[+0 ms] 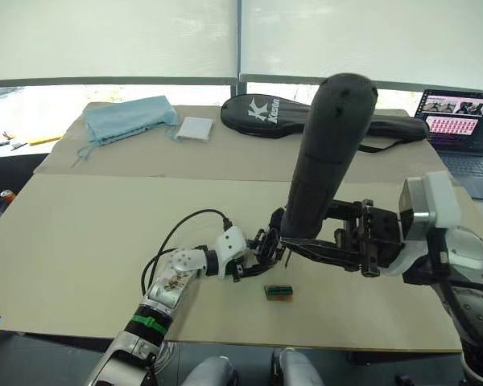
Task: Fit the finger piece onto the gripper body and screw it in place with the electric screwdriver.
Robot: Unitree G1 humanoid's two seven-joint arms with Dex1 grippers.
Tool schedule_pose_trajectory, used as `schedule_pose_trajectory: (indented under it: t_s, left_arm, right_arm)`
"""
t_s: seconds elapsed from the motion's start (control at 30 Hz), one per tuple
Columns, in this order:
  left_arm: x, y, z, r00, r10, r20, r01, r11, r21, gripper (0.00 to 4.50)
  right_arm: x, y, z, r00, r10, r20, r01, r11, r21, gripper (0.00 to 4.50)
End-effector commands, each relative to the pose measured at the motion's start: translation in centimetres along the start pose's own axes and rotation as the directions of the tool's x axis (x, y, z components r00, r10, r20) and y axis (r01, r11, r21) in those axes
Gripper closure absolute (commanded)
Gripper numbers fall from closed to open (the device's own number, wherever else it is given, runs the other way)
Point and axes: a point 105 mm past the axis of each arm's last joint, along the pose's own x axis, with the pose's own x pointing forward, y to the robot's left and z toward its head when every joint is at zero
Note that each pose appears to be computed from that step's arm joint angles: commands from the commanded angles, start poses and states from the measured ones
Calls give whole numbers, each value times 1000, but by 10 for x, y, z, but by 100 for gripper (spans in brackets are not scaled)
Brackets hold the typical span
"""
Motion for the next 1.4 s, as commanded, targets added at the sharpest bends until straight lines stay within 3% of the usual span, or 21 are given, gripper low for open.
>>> schedule_pose_trajectory:
  t_s: [0.03,0.37,1.4]
  left_arm:
    - [3,-1,-15,998,-12,-62,11,1000,-29,219]
    - [2,2,-16,992,-98,-79,98,995,-3,219]
    - [-2,-2,-22,987,-120,-102,118,993,-28,219]
  right_arm:
    - [8,0,23,997,20,80,-17,999,-32,258]
    - [28,-18,33,989,21,144,-18,1000,-23,258]
    - [44,-31,-18,998,-12,63,15,998,-56,258]
